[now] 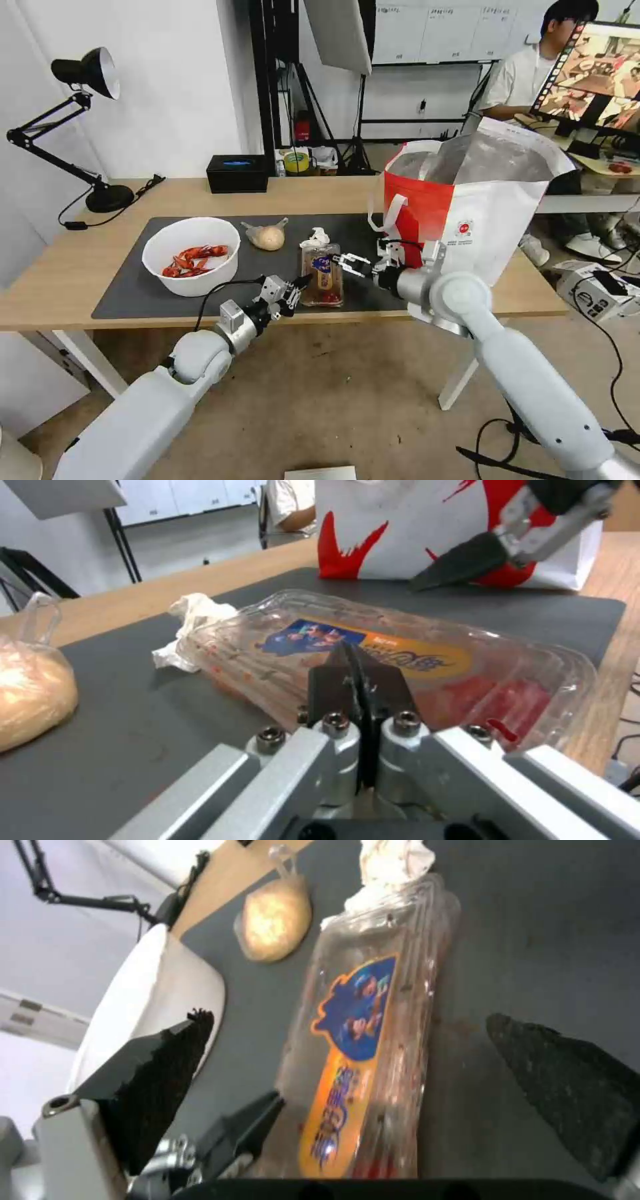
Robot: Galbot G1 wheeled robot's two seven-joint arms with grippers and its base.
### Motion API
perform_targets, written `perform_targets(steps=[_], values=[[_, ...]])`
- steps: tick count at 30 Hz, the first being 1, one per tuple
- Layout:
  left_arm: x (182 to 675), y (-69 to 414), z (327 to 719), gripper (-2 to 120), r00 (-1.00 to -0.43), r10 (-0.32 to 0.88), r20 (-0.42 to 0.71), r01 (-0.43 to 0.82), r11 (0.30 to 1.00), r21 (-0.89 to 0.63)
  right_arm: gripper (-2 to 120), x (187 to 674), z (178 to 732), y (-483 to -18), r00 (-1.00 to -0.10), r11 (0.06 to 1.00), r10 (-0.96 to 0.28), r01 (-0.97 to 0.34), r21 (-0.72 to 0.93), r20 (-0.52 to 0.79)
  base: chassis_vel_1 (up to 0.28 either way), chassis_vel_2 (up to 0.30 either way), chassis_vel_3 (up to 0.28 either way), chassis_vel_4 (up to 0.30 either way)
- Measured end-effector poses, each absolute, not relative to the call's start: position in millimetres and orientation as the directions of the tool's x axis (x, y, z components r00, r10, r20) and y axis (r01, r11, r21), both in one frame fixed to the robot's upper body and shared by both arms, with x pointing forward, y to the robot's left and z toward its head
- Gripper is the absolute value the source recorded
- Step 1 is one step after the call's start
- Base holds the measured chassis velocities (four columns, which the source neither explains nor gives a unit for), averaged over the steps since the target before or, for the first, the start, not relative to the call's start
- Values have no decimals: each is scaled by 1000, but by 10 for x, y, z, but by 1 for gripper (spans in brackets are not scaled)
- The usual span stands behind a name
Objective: Pick up the trash from the table and place it into the takeout bag.
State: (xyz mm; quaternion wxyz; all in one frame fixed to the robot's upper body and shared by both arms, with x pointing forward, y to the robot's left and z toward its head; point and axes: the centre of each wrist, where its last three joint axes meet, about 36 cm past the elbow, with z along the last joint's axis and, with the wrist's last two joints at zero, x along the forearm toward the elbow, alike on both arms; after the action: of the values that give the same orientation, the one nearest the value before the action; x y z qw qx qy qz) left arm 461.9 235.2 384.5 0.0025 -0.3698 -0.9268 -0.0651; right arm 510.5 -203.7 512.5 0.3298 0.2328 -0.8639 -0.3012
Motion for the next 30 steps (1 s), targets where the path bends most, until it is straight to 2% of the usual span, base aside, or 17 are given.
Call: perform_targets(steps=[8, 30], values=[[4582, 2372, 3854, 0, -699, 713, 50, 713, 691, 118, 100, 5268, 5142, -1902, -657, 717, -599, -183, 673, 459, 0, 0, 0, 0], [4534, 2398, 3815, 0, -698, 713, 56, 714, 690, 115, 100, 5423, 5162, -1637, -581, 751, -592, -145, 644, 559, 0, 0, 0, 0]])
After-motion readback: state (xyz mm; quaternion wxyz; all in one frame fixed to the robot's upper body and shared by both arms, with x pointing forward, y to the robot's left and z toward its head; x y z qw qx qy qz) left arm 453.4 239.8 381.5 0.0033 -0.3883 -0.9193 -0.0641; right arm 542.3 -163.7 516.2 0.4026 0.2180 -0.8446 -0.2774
